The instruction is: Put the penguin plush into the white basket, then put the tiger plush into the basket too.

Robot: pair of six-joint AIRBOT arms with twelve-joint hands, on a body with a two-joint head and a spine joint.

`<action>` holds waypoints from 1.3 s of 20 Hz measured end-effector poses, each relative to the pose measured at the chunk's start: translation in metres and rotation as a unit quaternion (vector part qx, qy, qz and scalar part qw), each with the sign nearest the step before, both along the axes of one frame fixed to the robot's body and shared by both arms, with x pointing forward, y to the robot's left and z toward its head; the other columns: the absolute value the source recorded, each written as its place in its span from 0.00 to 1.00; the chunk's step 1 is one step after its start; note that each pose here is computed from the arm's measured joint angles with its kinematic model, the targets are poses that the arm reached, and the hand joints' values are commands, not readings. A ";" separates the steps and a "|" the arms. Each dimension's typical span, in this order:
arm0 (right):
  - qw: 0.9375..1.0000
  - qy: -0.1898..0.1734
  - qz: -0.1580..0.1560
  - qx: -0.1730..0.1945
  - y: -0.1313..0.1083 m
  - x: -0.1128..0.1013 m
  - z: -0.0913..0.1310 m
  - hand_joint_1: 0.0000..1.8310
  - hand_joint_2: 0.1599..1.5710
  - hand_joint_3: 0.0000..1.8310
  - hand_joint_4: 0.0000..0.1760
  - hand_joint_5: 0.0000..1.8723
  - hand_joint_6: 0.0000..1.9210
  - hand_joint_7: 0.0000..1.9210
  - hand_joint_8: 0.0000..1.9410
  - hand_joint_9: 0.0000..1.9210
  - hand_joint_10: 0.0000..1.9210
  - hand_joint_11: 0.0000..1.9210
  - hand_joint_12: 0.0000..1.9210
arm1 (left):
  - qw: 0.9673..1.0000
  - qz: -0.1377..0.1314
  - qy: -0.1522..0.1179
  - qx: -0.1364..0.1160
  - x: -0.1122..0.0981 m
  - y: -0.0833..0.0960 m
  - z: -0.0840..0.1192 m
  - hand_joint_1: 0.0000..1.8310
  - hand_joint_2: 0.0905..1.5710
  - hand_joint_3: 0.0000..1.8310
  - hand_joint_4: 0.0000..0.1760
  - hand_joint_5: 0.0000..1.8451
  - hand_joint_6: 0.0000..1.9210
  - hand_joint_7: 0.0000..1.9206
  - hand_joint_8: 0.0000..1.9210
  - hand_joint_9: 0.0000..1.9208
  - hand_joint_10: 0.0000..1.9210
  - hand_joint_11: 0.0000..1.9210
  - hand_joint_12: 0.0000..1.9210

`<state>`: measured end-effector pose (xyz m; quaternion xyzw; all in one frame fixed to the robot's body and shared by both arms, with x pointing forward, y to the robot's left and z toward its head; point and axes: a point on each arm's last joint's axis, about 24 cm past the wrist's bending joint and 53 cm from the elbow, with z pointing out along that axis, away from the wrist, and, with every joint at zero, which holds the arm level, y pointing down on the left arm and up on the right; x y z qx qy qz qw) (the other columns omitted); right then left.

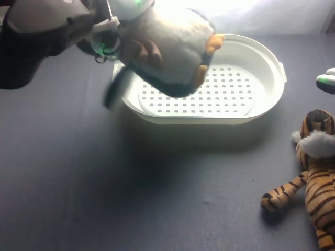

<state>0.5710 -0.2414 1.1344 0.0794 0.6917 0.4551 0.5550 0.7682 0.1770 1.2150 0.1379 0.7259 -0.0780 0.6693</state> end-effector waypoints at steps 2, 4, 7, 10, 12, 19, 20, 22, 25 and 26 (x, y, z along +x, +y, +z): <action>1.000 0.000 0.000 0.001 0.000 0.000 0.000 0.34 0.74 0.00 0.17 0.16 0.00 0.12 0.00 0.13 0.00 0.15 0.02 | 0.999 0.012 0.021 -0.025 0.005 0.001 -0.010 0.65 0.72 0.00 0.08 0.46 0.63 0.48 0.57 0.52 0.47 0.46 0.67; 1.000 0.001 0.001 0.001 0.001 -0.001 -0.001 0.34 0.73 0.00 0.14 0.16 0.00 0.13 0.00 0.13 0.00 0.15 0.02 | 0.999 0.018 0.032 -0.031 0.008 0.005 -0.018 0.66 0.72 0.00 0.09 0.47 0.61 0.49 0.57 0.52 0.42 0.47 0.61; 1.000 0.001 0.000 0.001 0.001 0.000 -0.001 0.34 0.74 0.00 0.16 0.16 0.00 0.13 0.00 0.14 0.00 0.16 0.02 | 0.998 0.029 0.045 -0.038 0.011 0.015 -0.025 0.66 0.73 0.00 0.00 0.46 0.66 0.47 0.54 0.54 0.34 0.47 0.52; 1.000 0.002 0.001 0.002 0.001 -0.001 -0.002 0.34 0.74 0.00 0.18 0.16 0.00 0.13 0.00 0.13 0.00 0.15 0.02 | 0.997 0.035 0.048 -0.039 0.013 0.019 -0.028 0.65 0.75 0.00 0.00 0.43 0.62 0.43 0.69 0.47 0.44 0.44 0.63; 1.000 0.003 0.001 0.003 0.002 -0.001 -0.003 0.34 0.74 0.00 0.22 0.15 0.00 0.12 0.00 0.12 0.00 0.15 0.02 | 0.997 0.034 0.053 -0.038 0.012 0.019 -0.033 0.60 0.71 0.00 0.07 0.34 0.26 0.31 0.27 0.34 0.07 0.18 0.37; 1.000 0.002 0.001 0.002 0.001 0.000 -0.003 0.32 0.75 0.00 0.16 0.16 0.00 0.12 0.00 0.12 0.00 0.15 0.01 | 0.996 0.037 0.070 -0.040 0.011 0.019 -0.048 0.58 0.65 0.00 0.51 0.30 0.00 0.28 0.00 0.27 0.00 0.13 0.29; 1.000 0.002 0.001 0.003 0.001 0.000 -0.002 0.33 0.75 0.00 0.14 0.16 0.00 0.13 0.00 0.13 0.00 0.15 0.02 | 0.996 0.038 0.070 -0.040 0.011 0.019 -0.048 0.58 0.65 0.00 0.45 0.30 0.00 0.29 0.00 0.27 0.00 0.14 0.26; 1.000 0.002 0.001 0.003 0.001 0.000 -0.003 0.33 0.75 0.00 0.16 0.16 0.00 0.13 0.00 0.13 0.00 0.15 0.01 | 0.996 0.039 0.071 -0.039 0.011 0.020 -0.050 0.59 0.66 0.00 0.43 0.30 0.00 0.29 0.00 0.27 0.00 0.14 0.26; 1.000 0.002 0.000 0.003 0.001 0.000 -0.003 0.32 0.76 0.00 0.17 0.15 0.00 0.12 0.00 0.12 0.00 0.14 0.01 | 0.996 0.040 0.074 -0.038 0.010 0.021 -0.053 0.64 0.69 0.01 0.64 0.25 0.00 0.25 0.00 0.25 0.00 0.13 0.25; 1.000 0.002 0.001 0.003 0.001 0.000 -0.002 0.32 0.76 0.00 0.20 0.15 0.00 0.13 0.00 0.12 0.00 0.14 0.01 | 0.996 0.041 0.073 -0.037 0.009 0.021 -0.054 0.65 0.69 0.00 0.80 0.21 0.00 0.22 0.00 0.23 0.00 0.12 0.24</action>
